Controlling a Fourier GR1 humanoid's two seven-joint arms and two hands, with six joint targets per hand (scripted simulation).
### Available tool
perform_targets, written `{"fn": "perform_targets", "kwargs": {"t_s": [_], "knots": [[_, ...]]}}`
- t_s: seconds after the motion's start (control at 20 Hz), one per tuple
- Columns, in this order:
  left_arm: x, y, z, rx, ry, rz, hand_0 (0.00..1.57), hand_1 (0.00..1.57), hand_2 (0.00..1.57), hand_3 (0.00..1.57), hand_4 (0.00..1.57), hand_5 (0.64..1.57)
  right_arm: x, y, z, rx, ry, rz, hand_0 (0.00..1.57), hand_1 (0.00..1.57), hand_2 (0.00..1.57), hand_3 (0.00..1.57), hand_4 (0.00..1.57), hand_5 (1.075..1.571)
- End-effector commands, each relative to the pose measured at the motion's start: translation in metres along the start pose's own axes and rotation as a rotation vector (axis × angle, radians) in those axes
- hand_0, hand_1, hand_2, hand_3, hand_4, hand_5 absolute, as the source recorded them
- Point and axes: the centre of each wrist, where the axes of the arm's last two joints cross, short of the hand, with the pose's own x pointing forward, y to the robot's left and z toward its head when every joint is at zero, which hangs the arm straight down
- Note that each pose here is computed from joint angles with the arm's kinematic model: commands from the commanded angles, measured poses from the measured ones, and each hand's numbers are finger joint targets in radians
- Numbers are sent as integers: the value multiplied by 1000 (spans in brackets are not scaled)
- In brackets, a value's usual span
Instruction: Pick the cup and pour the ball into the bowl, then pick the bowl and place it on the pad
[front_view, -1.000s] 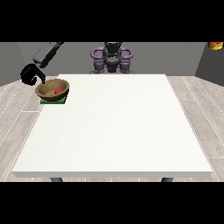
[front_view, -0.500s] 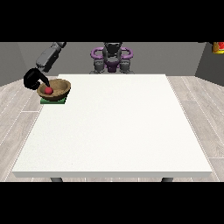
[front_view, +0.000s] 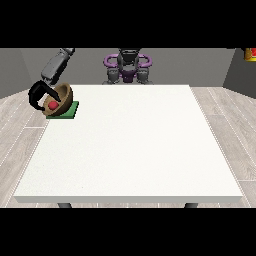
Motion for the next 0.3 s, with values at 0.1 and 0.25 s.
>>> {"fn": "perform_targets", "kwargs": {"t_s": [0.1,0.25], "knots": [[-22,-52,-4,-49,99,27,0,0,0,0,1190,1569,-12,4,0,47,100,110,0,0,0,0,0,1395],[-62,-30,27,7,212,-8,0,0,0,0,1190,1569,15,-2,-2,101,92,161,0,0,0,0,200,1375]]}}
